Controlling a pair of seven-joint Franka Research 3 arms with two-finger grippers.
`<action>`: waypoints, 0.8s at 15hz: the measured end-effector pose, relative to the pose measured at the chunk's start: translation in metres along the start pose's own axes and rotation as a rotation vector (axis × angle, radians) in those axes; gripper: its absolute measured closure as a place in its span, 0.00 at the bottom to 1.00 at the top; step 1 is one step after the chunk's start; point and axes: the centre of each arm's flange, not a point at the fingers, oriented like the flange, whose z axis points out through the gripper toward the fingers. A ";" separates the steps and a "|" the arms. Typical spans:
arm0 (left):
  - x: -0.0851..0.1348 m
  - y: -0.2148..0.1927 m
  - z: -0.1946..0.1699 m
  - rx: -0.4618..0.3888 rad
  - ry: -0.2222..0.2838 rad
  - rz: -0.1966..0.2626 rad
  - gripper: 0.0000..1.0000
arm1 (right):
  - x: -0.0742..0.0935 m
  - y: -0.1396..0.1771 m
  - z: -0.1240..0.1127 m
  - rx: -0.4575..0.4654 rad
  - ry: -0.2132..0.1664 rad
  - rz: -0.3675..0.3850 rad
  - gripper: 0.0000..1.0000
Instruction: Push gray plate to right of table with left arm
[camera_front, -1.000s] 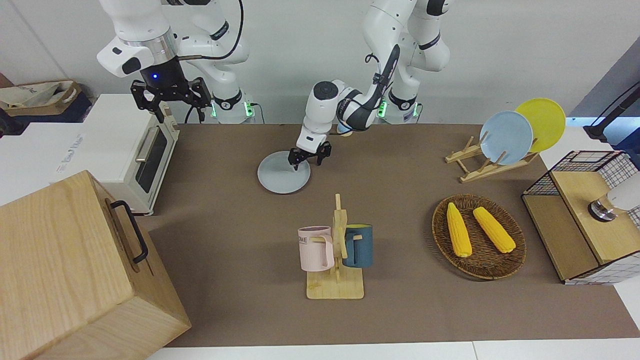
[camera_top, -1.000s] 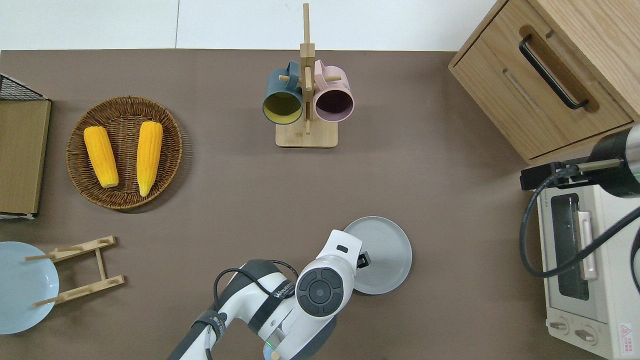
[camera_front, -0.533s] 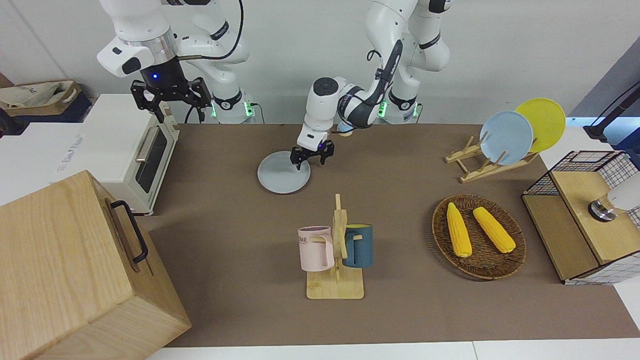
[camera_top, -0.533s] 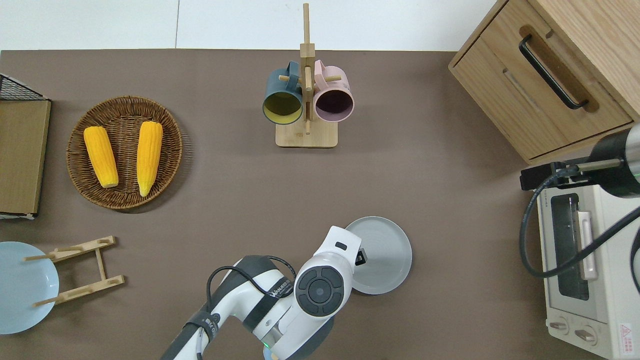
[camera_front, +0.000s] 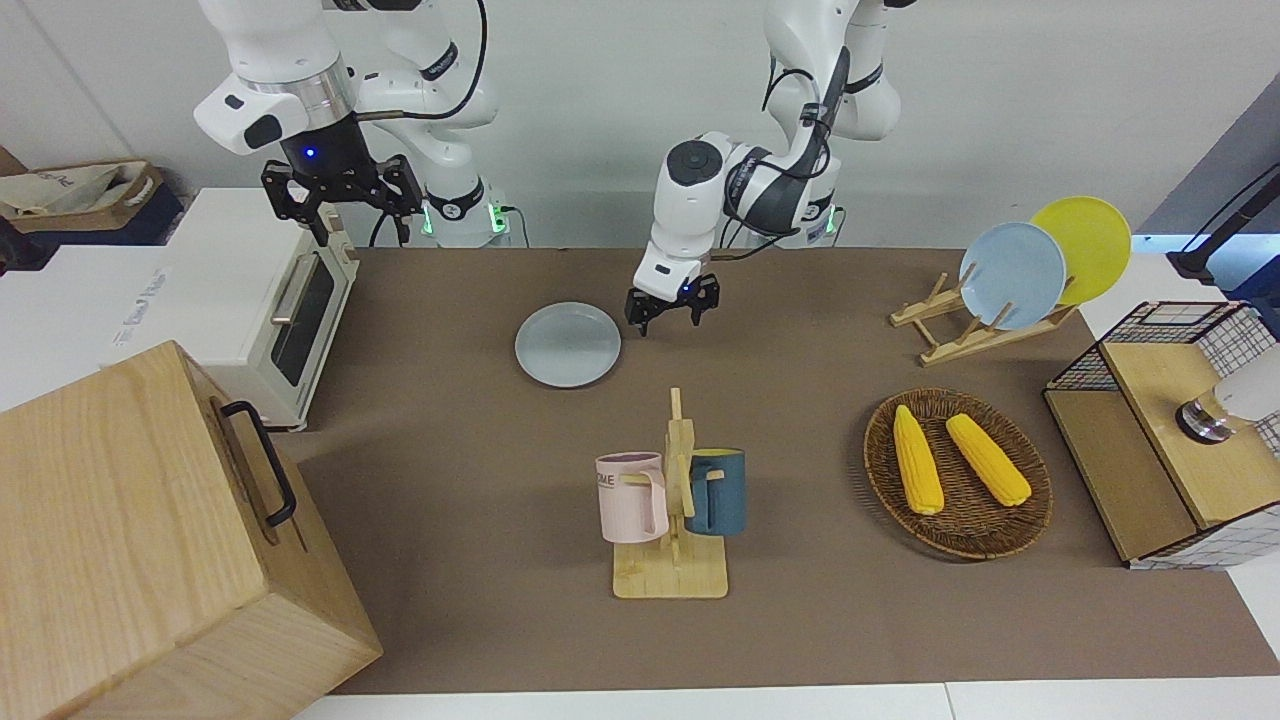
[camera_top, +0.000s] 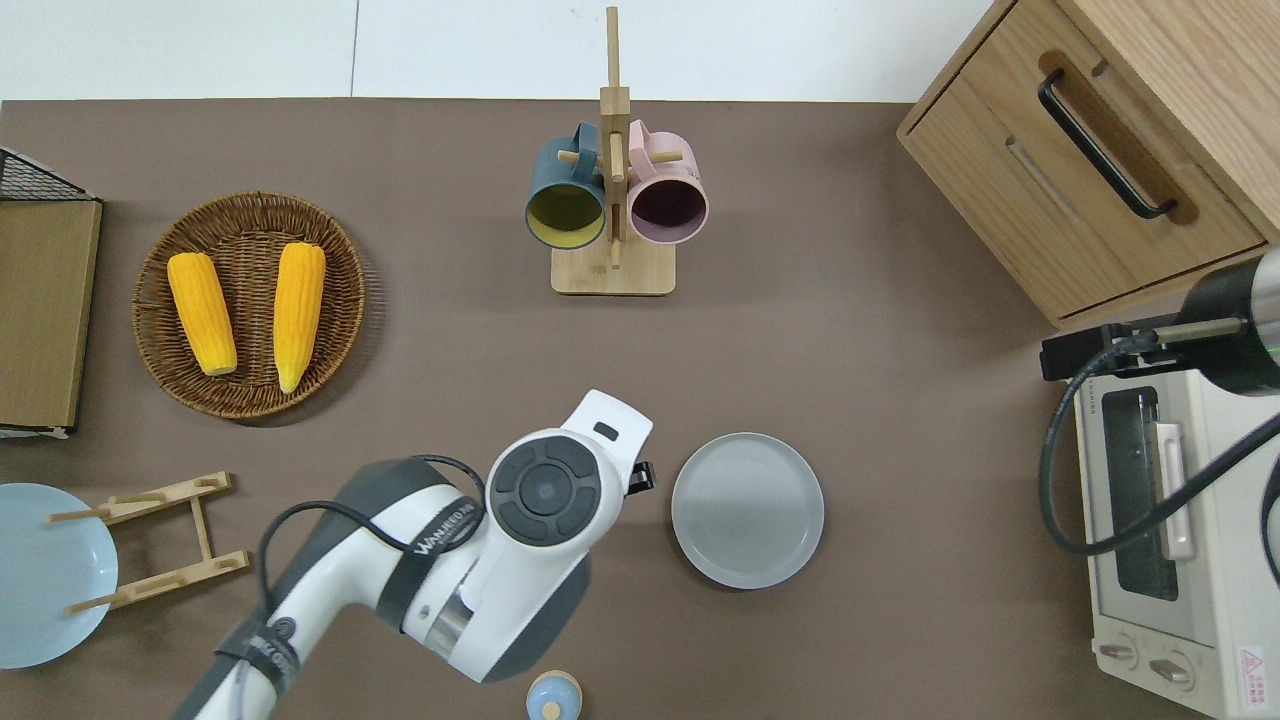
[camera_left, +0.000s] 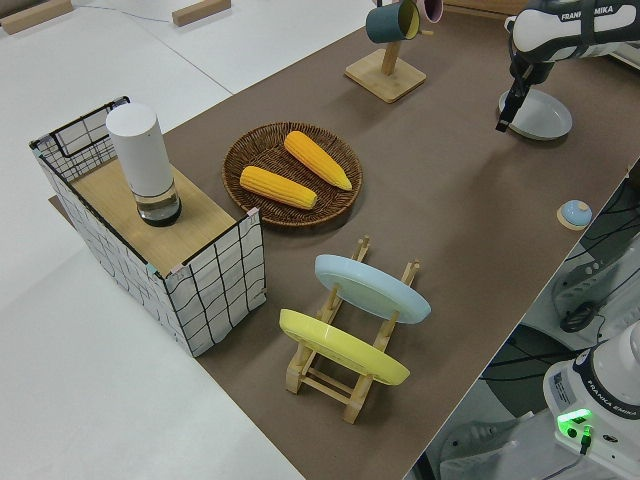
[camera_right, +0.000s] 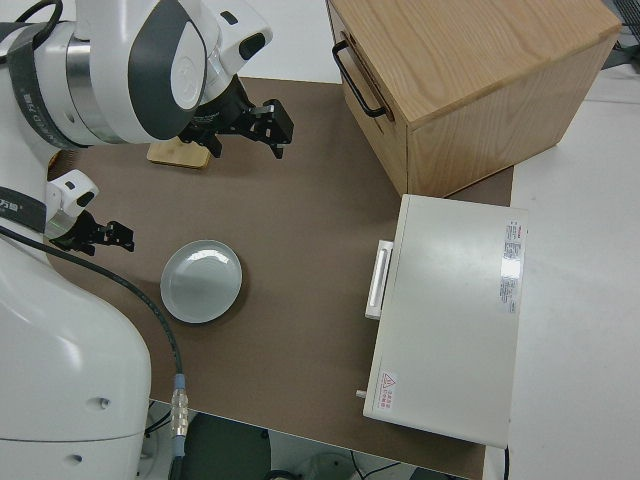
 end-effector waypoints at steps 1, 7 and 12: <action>0.012 -0.012 -0.011 0.009 -0.006 0.012 0.00 | 0.000 0.000 0.000 0.000 0.000 0.000 0.01; 0.076 -0.099 -0.078 0.046 -0.060 0.083 0.00 | 0.000 0.000 0.000 0.000 0.000 0.000 0.01; 0.120 -0.192 -0.129 0.034 -0.068 0.124 0.00 | 0.000 0.000 0.000 0.000 0.000 0.000 0.01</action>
